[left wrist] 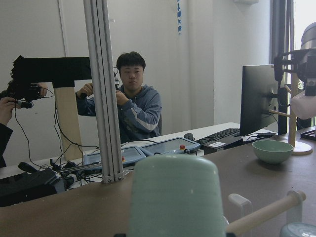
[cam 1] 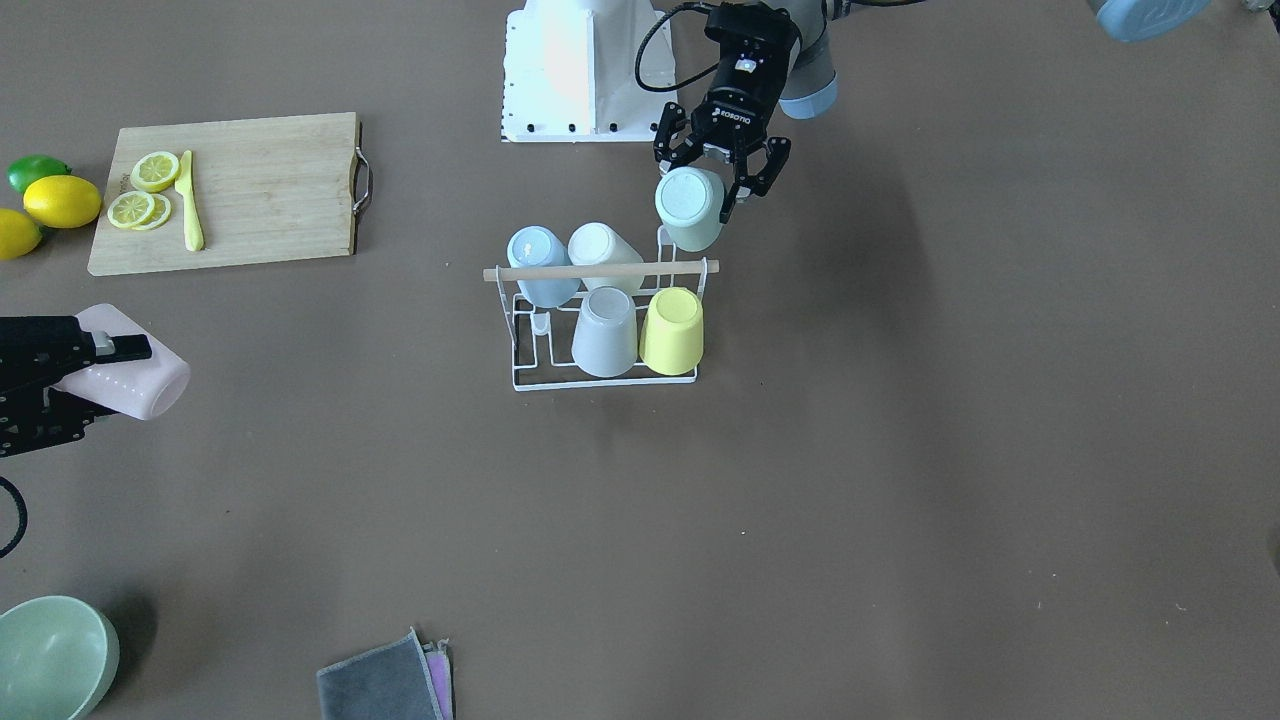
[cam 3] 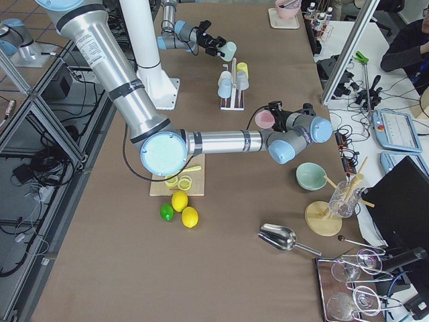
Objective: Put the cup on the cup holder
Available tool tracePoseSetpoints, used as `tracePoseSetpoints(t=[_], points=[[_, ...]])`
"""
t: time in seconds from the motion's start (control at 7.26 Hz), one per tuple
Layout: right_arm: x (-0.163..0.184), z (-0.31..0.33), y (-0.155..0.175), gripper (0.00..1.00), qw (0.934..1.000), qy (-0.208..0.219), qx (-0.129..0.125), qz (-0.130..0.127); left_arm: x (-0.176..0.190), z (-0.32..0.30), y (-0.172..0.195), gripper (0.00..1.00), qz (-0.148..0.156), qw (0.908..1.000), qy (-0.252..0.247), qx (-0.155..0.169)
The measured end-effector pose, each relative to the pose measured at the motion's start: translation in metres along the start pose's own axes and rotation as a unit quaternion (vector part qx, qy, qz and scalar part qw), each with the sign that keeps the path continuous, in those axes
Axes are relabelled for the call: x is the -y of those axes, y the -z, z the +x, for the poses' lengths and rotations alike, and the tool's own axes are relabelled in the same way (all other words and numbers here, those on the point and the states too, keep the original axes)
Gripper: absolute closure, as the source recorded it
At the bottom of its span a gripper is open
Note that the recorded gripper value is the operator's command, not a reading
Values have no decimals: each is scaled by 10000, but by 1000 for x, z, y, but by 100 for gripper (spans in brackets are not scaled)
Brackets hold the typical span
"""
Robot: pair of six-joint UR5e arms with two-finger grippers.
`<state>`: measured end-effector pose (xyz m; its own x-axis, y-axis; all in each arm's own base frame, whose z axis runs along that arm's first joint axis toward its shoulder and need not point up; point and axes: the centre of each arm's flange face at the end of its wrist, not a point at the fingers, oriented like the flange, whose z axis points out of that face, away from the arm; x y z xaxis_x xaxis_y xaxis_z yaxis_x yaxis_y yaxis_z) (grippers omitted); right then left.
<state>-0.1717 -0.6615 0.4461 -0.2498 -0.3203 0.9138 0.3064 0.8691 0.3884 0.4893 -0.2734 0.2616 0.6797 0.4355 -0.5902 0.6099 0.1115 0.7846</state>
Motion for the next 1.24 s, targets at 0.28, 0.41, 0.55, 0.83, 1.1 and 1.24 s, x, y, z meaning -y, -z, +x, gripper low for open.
tracePoseSetpoints(t=[0.28, 0.41, 0.55, 0.83, 1.1, 1.24], points=[[-1, 3, 0, 100, 9996, 269, 28, -3, -5, 0, -4, 79, -21, 10000, -4, 32], [-1, 6, 0, 100, 9989, 462, -31, 9, -7, 0, -7, 78, -28, 10000, 9, 53], [0, 7, -1, 100, 9978, 652, -136, 22, -8, 1, -10, 78, -31, 10000, 9, 72], [6, 8, -1, 100, 9951, 914, -377, 41, -13, 8, -17, 76, -40, 10000, 9, 88], [8, 6, -2, 100, 9946, 968, -384, 37, -19, 14, -22, 63, -72, 9998, 129, 104], [7, 6, -1, 100, 9953, 923, -278, 32, -20, 15, -23, 2, -76, 9998, 174, 111]])
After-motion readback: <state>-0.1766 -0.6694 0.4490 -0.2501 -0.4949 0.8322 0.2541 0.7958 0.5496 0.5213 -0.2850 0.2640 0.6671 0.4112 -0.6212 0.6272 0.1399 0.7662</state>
